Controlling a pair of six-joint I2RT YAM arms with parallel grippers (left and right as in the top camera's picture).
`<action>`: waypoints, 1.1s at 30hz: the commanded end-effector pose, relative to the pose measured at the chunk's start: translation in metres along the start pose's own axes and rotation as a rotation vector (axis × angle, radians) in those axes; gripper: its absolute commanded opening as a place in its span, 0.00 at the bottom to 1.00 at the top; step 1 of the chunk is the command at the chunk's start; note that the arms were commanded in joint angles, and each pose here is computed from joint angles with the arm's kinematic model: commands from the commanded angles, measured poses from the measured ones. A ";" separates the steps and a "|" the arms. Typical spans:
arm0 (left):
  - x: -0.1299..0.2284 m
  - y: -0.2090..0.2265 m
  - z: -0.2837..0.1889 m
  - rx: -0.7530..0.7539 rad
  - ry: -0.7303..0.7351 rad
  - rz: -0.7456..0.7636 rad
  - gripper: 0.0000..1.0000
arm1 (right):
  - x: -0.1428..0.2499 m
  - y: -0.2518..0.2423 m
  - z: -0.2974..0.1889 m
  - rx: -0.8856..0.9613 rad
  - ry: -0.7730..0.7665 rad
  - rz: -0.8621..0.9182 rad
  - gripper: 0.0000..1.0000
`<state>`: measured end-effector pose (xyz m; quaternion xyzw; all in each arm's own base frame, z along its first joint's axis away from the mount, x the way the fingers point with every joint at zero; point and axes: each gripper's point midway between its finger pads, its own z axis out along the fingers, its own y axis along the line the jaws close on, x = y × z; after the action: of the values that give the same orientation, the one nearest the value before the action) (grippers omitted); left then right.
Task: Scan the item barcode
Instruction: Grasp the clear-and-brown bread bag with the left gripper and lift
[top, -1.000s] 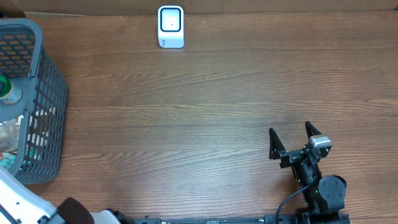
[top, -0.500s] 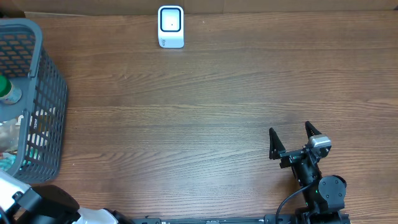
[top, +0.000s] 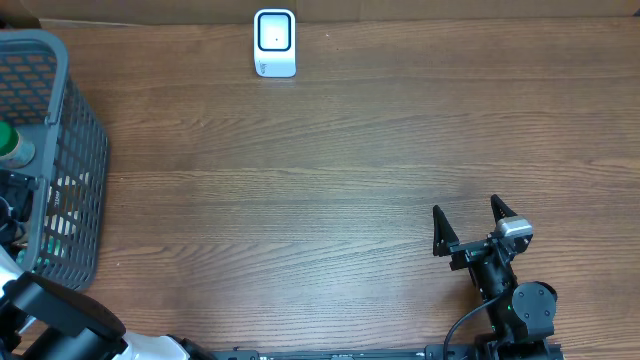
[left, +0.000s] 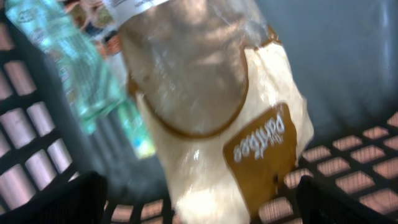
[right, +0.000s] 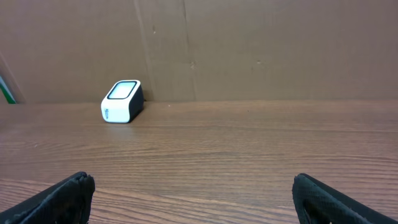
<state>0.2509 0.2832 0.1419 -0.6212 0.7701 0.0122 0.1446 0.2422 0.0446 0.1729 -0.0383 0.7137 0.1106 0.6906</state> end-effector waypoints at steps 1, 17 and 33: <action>0.009 -0.001 0.020 0.018 0.022 -0.019 0.99 | 0.002 0.000 0.000 -0.003 -0.005 -0.005 1.00; 0.017 -0.012 0.075 0.026 0.025 0.012 0.94 | 0.002 0.000 0.000 -0.003 -0.005 -0.005 1.00; 0.003 -0.029 0.059 0.062 0.041 0.015 0.04 | 0.002 0.000 0.000 -0.003 -0.005 -0.005 1.00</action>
<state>0.2780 0.2790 0.0705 -0.6137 0.7788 -0.0178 0.1284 0.2422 0.0447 0.1730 -0.0384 0.7136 0.1110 0.6907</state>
